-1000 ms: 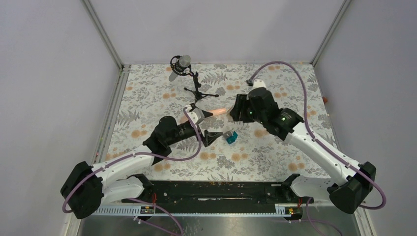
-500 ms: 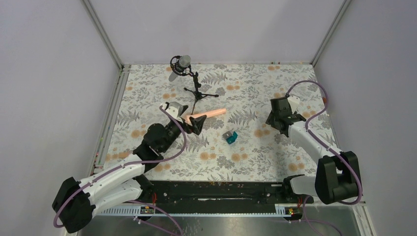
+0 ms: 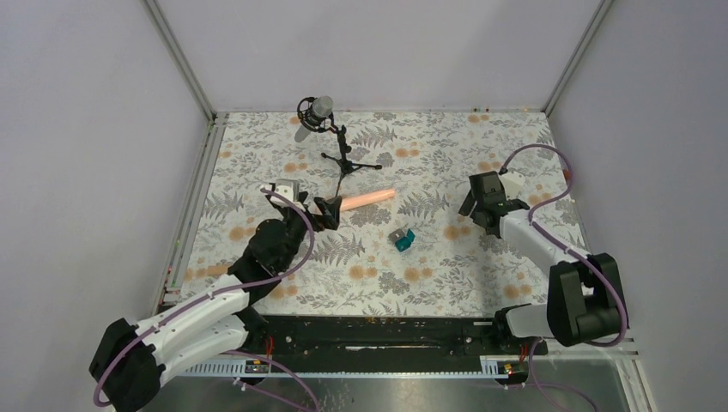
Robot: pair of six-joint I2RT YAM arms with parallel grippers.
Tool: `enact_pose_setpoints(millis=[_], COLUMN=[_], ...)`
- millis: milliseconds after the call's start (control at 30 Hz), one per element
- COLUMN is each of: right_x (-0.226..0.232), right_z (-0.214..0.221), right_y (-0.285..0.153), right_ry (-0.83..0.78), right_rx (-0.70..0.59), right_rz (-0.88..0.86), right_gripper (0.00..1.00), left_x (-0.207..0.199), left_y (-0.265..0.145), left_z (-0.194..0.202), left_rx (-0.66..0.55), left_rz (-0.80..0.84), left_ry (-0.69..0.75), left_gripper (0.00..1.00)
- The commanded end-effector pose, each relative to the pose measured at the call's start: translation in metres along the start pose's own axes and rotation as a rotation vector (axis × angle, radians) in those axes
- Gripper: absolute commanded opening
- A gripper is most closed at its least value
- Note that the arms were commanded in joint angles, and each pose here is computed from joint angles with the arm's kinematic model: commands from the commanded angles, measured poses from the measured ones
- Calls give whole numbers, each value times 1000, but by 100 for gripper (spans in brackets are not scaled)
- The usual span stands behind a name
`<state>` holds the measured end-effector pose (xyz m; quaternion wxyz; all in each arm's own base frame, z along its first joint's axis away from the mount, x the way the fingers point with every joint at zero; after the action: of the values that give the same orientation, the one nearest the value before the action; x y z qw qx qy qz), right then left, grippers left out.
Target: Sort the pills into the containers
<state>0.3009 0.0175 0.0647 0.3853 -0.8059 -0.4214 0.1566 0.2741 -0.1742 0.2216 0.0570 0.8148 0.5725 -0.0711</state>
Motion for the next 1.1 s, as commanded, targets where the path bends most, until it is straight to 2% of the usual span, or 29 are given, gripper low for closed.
enact_pose_setpoints(millis=[0, 100, 267, 400, 500, 700, 1067], right_x=[0, 2, 23, 51, 68, 81, 88], right_z=[-36, -45, -39, -7, 23, 73, 95], right_y=[-23, -39, -67, -82, -83, -70, -61], right_ry=[13, 11, -114, -173, -191, -211, -218], right_rx=[-117, -143, -166, -73, 50, 245, 339], right_rz=[-28, -76, -190, -348, -458, -524, -538], right_gripper=[98, 98, 84, 67, 62, 59, 59], left_x=[-7, -17, -49, -80, -98, -124, -130], left_y=[5, 6, 15, 24, 34, 52, 52], left_z=[2, 28, 76, 97, 112, 141, 180], left_rx=[53, 168, 336, 403, 458, 547, 648], left_rz=[0, 18, 97, 204, 239, 241, 114], left_ry=[-92, -175, -386, -542, -608, -711, -791], left_gripper=[99, 96, 75, 67, 65, 65, 52])
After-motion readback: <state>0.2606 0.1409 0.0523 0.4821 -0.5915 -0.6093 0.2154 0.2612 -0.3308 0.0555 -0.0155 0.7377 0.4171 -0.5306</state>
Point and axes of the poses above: each gripper's point midway between its finger pads, its own y axis out along the fingers, its own x axis along the line the jaws close on, z = x × y, the point moved 1 cm from there along -y, back along the fingers, and after that the axes turned 5 degrees about y, right-handed, at the moved point
